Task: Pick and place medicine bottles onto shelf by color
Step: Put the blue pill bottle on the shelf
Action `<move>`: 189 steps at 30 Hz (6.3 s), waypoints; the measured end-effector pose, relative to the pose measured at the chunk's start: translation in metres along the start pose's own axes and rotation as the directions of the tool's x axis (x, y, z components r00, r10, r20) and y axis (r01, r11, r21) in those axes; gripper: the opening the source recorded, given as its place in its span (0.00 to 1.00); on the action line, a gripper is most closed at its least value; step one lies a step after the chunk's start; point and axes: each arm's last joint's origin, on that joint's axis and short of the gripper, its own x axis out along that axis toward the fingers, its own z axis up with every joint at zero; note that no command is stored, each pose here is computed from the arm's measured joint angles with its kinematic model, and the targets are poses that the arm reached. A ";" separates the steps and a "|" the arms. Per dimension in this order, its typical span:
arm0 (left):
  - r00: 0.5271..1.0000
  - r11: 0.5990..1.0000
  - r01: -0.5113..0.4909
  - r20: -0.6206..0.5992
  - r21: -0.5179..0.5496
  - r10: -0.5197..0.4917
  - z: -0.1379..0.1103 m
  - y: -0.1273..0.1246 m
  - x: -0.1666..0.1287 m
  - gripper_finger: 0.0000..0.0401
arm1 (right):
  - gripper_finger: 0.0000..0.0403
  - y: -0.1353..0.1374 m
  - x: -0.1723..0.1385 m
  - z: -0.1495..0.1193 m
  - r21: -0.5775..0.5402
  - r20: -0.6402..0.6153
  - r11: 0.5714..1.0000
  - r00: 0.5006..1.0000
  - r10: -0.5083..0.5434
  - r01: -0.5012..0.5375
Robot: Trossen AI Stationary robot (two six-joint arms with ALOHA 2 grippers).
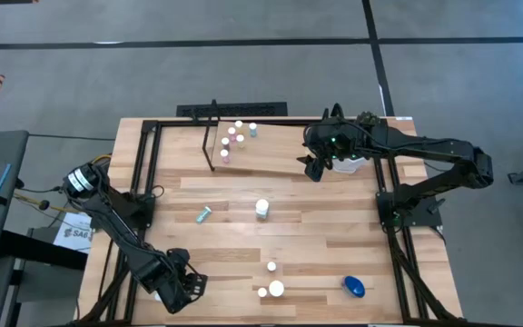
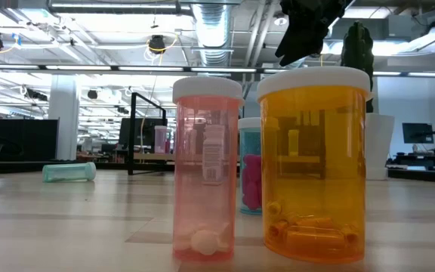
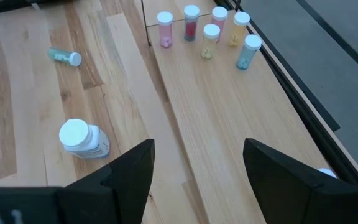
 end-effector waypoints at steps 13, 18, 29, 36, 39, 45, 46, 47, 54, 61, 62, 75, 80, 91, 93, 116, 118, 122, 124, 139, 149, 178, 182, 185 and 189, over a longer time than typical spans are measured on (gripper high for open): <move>0.997 0.999 -0.011 -0.072 -0.034 0.009 -0.005 -0.002 0.002 0.49 | 0.67 0.000 0.000 0.000 0.000 0.000 1.000 1.000 0.000 0.000; 0.997 0.999 -0.012 -0.072 -0.041 0.010 -0.005 -0.002 0.002 0.49 | 0.67 0.000 0.000 0.000 0.000 0.001 1.000 1.000 0.001 -0.001; 0.997 0.999 -0.007 -0.070 0.037 0.010 -0.004 -0.002 0.002 0.38 | 0.67 0.000 0.000 0.000 0.000 0.000 1.000 1.000 0.000 0.000; 0.997 0.999 -0.004 -0.072 0.047 0.007 -0.005 -0.002 0.002 0.25 | 0.67 0.000 0.000 0.000 0.000 0.000 1.000 1.000 0.000 0.000; 0.998 0.998 0.003 -0.066 0.058 0.001 -0.003 -0.003 0.002 0.24 | 0.67 0.000 0.000 0.000 0.000 0.000 1.000 1.000 0.000 0.000; 0.999 0.995 0.015 -0.045 0.098 -0.011 0.005 -0.010 0.002 0.26 | 0.67 0.000 0.000 0.000 0.000 0.000 1.000 1.000 0.000 0.000; 0.999 0.994 0.013 -0.044 0.106 -0.008 0.008 -0.011 0.002 0.26 | 0.67 0.000 0.000 0.000 0.000 0.000 1.000 1.000 0.000 0.000; 0.999 0.993 0.009 -0.046 0.116 -0.004 0.011 -0.013 0.002 0.27 | 0.67 0.000 0.000 0.000 0.000 0.000 1.000 1.000 0.000 0.000; 0.998 0.979 -0.029 -0.055 0.203 0.041 0.044 -0.030 0.000 0.27 | 0.67 0.000 0.000 0.000 0.000 0.000 1.000 1.000 0.000 0.000; 0.995 0.929 -0.083 -0.020 0.361 0.097 0.097 -0.059 -0.025 0.27 | 0.67 0.000 0.000 0.000 0.000 0.000 1.000 1.000 0.000 0.000; 0.995 0.918 -0.087 -0.002 0.388 0.095 0.106 -0.064 -0.030 0.27 | 0.67 0.000 0.000 0.000 0.000 0.001 1.000 1.000 0.000 0.000; 0.994 0.807 -0.071 0.110 0.587 0.008 0.221 -0.100 -0.068 0.27 | 0.67 0.000 0.000 0.000 0.000 0.000 1.000 1.000 0.000 0.000; 0.992 0.753 -0.119 0.115 0.647 0.058 0.248 -0.116 -0.066 0.27 | 0.67 0.000 0.000 0.000 0.000 0.000 1.000 1.000 0.000 0.000; 0.963 0.496 -0.271 0.234 0.825 0.137 0.287 -0.142 -0.066 0.31 | 0.67 0.000 0.000 0.000 0.000 0.000 1.000 1.000 0.000 0.000; 0.962 0.452 -0.271 0.230 0.850 0.144 0.294 -0.140 -0.067 0.32 | 0.67 0.000 0.000 0.000 0.000 0.001 1.000 1.000 0.000 0.000; 0.968 0.285 -0.225 0.180 0.932 0.176 0.359 -0.110 -0.081 0.32 | 0.67 0.000 0.000 0.000 0.000 0.000 1.000 1.000 0.000 0.000; 0.964 0.272 -0.239 0.194 0.932 0.181 0.359 -0.110 -0.081 0.32 | 0.67 0.000 0.000 0.000 0.000 0.001 1.000 1.000 0.000 0.000; 0.956 0.268 -0.278 0.238 0.922 0.174 0.362 -0.112 -0.081 0.32 | 0.67 0.000 0.000 0.000 0.000 0.000 1.000 1.000 0.000 0.000; 0.956 0.282 -0.283 0.246 0.917 0.161 0.362 -0.113 -0.081 0.33 | 0.67 0.000 0.000 0.000 0.000 0.001 1.000 1.000 0.000 0.000; 0.955 0.270 -0.297 0.287 0.916 0.076 0.350 -0.116 -0.036 0.38 | 0.67 0.000 0.000 0.000 0.000 0.001 1.000 1.000 0.000 0.000; 0.950 0.188 -0.307 0.311 0.933 0.009 0.351 -0.110 -0.010 0.42 | 0.67 0.000 0.000 0.000 0.000 0.000 1.000 1.000 0.000 0.000; 0.959 0.283 -0.269 0.283 0.920 -0.008 0.332 -0.098 0.023 0.41 | 0.67 0.000 0.000 0.000 0.000 0.001 1.000 1.000 0.000 0.000; 0.951 0.271 -0.291 0.308 0.918 -0.023 0.327 -0.102 0.024 0.41 | 0.67 0.000 0.000 0.000 0.000 0.001 1.000 1.000 0.000 0.000; 0.952 0.273 -0.284 0.305 0.919 -0.037 0.323 -0.105 0.024 0.40 | 0.67 0.000 0.000 0.000 0.000 0.001 1.000 1.000 0.001 -0.001; 0.954 0.279 -0.280 0.298 0.919 -0.026 0.317 -0.105 0.026 0.36 | 0.67 0.000 0.000 0.000 0.000 0.000 1.000 1.000 0.001 -0.001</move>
